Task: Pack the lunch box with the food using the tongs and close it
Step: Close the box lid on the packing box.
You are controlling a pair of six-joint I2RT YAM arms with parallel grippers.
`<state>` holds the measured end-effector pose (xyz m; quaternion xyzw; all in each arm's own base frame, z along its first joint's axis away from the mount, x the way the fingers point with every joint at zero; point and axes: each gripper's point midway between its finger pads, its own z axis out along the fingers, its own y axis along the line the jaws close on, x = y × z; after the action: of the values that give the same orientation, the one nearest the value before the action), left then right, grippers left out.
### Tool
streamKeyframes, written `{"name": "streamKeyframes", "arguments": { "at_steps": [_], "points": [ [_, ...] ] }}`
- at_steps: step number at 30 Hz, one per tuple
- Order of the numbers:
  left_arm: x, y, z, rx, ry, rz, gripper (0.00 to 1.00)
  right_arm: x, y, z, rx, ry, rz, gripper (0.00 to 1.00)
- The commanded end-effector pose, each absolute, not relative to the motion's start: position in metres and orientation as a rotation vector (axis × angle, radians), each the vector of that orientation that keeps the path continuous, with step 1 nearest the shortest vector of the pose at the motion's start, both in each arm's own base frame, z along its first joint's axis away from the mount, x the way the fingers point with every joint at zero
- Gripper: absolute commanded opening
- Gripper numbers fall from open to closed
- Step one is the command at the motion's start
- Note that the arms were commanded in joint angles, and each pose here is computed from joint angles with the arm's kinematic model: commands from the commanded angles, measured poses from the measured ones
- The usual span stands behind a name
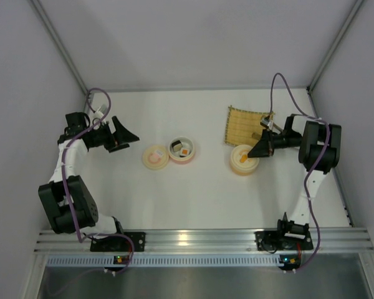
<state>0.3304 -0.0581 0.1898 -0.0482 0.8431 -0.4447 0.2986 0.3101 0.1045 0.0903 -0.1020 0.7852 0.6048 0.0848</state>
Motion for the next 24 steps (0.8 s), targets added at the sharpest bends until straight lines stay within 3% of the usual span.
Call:
{"name": "streamKeyframes", "arguments": {
  "at_steps": [1, 7, 13, 17, 24],
  "points": [
    [0.344, -0.042, 0.185, -0.009, 2.253, -1.016, 0.95, 0.306, 0.109, 0.110, -0.369, 2.275, 1.817, 0.29],
    [0.353, -0.027, 0.145, 0.157, 2.416, -0.751, 0.89, 0.304, 0.124, 0.158, -0.527, 2.197, 1.725, 0.49],
    [0.360, -0.036, 0.116, 0.335, 2.529, -0.518, 0.81, 0.314, 0.144, 0.189, -0.660, 2.252, 1.494, 0.60],
    [0.373, -0.045, 0.102, 0.346, 2.562, -0.471, 0.76, 0.326, 0.167, 0.184, -0.861, 2.258, 1.097, 0.64],
    [0.394, -0.057, 0.076, 0.426, 2.633, -0.349, 0.57, 0.321, 0.215, 0.197, -1.095, 2.123, 0.772, 0.65]
  ]
}}
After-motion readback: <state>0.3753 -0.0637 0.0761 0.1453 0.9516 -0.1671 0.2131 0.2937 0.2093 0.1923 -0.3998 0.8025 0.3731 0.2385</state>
